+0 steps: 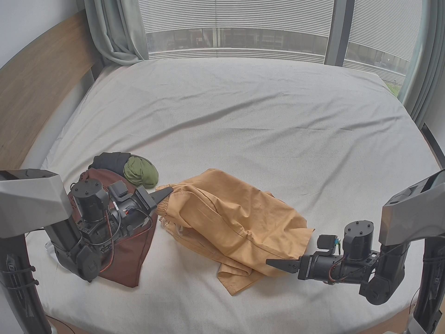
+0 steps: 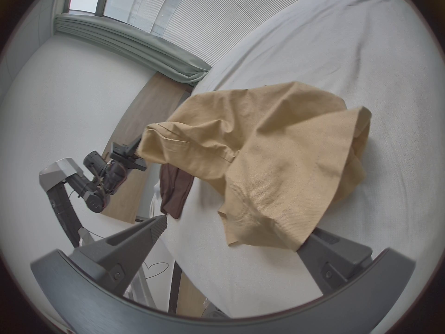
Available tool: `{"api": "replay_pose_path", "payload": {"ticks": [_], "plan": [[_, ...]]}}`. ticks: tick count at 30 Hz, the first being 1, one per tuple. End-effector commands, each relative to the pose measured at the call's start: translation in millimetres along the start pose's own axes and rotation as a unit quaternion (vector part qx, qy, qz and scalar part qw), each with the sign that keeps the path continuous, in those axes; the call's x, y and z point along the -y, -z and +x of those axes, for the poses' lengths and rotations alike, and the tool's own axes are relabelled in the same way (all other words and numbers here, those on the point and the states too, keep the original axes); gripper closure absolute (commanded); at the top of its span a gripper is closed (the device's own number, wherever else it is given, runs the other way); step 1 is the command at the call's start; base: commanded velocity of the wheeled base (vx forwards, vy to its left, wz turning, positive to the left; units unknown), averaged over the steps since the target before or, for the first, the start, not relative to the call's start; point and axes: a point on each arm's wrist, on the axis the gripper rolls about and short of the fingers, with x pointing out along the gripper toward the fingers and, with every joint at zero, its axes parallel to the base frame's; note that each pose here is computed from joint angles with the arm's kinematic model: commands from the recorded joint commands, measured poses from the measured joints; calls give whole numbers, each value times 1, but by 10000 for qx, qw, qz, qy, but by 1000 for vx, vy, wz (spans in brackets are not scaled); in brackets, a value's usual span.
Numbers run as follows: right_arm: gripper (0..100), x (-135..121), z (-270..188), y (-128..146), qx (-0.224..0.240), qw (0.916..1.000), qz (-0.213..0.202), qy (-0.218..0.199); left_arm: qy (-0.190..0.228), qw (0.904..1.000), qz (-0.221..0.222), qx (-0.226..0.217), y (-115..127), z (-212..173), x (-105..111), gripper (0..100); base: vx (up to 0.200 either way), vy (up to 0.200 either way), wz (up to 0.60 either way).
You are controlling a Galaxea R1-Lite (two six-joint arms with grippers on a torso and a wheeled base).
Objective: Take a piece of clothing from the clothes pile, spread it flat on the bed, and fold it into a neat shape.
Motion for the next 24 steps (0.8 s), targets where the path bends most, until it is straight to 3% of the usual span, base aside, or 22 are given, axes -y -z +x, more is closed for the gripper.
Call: {"api": "replay_pose_path", "payload": {"ticks": [1, 15, 24], "plan": [[0, -11, -7, -6, 105, 9997, -111, -178, -19, 10000, -14, -7, 0, 0, -2, 100, 0, 0, 0], [0, -3, 7, 0, -85, 9997, -109, -216, -3, 10000, -31, -5, 0, 1, -1, 100, 0, 0, 0], [0, 15, 23, 12, -301, 9986, -438, -58, 3, 10000, -36, -1, 0, 1, -1, 100, 0, 0, 0]]}}
